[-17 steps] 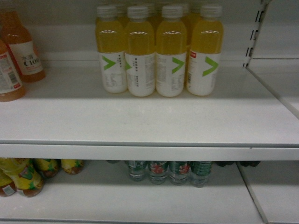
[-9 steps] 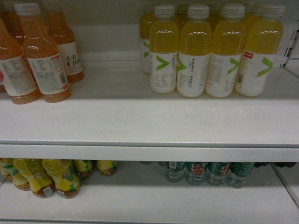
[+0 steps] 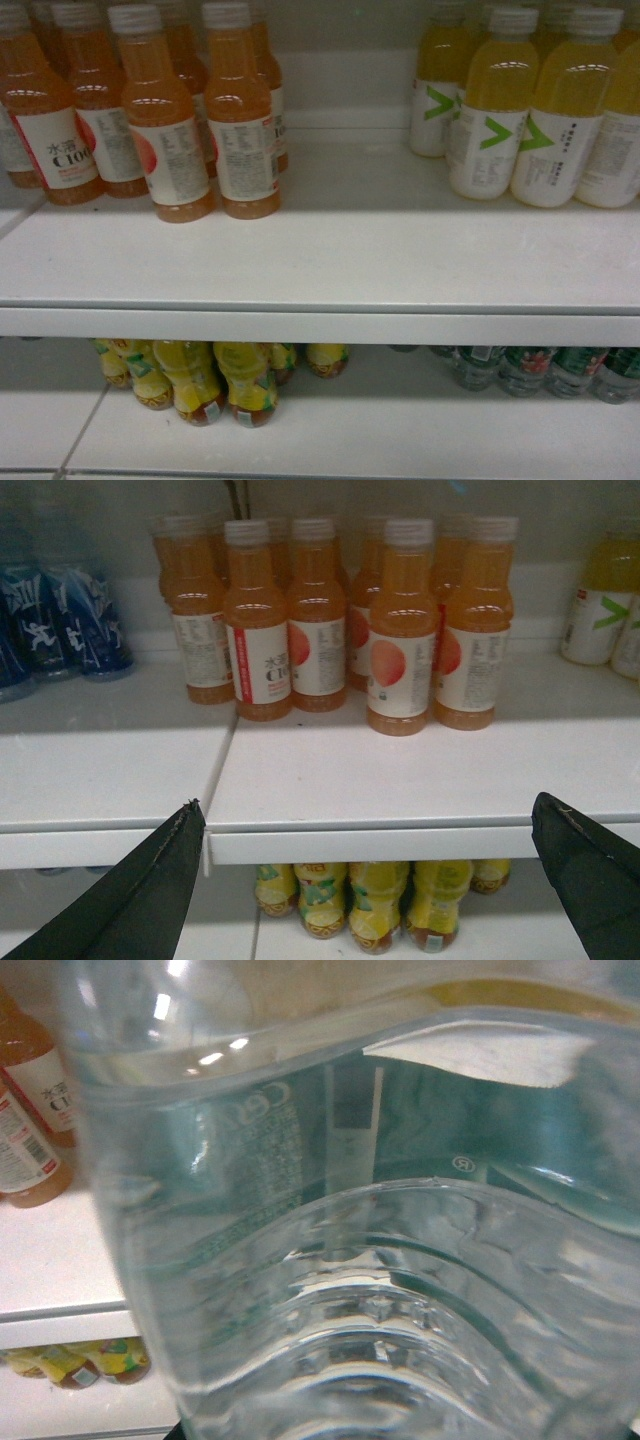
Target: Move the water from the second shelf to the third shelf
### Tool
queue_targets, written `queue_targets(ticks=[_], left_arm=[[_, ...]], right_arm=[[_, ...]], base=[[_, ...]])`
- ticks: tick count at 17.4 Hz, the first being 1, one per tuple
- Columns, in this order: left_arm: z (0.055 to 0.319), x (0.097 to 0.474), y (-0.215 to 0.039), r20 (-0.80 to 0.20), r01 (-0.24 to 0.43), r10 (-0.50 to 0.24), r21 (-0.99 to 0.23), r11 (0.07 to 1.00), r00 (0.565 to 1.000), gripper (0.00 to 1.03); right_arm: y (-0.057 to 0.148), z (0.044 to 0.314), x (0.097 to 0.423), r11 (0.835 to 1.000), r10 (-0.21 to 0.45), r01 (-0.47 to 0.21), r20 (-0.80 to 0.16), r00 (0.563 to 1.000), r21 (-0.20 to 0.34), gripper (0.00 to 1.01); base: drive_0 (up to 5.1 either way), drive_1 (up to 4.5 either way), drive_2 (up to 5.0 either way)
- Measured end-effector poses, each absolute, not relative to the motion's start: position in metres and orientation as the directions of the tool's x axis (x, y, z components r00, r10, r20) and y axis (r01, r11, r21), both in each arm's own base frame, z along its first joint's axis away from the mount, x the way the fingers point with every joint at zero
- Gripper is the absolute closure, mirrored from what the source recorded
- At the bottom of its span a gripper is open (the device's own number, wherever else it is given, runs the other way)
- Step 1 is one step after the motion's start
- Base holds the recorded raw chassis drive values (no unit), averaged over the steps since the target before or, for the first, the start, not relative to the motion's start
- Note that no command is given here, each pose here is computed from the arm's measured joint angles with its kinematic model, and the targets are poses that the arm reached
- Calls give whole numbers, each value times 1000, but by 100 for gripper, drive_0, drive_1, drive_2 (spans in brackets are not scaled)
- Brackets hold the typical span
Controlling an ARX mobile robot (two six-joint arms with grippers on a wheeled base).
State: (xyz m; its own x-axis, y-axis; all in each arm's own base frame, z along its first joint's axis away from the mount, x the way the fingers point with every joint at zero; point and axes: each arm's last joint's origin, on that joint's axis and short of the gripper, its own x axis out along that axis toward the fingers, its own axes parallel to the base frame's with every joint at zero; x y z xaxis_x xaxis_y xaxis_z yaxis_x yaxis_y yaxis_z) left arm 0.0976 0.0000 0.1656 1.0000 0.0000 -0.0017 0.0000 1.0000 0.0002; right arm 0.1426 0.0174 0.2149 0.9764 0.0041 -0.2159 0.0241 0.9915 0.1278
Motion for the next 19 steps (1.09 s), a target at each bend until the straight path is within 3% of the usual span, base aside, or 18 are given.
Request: queue_targets(ticks=[19], left_arm=[[166, 98, 0, -1, 0, 0, 0, 1000, 1000, 5]], right_arm=[[17, 214, 142, 992, 0, 28, -220, 976, 126, 61]], base=[[-501, 240, 240]])
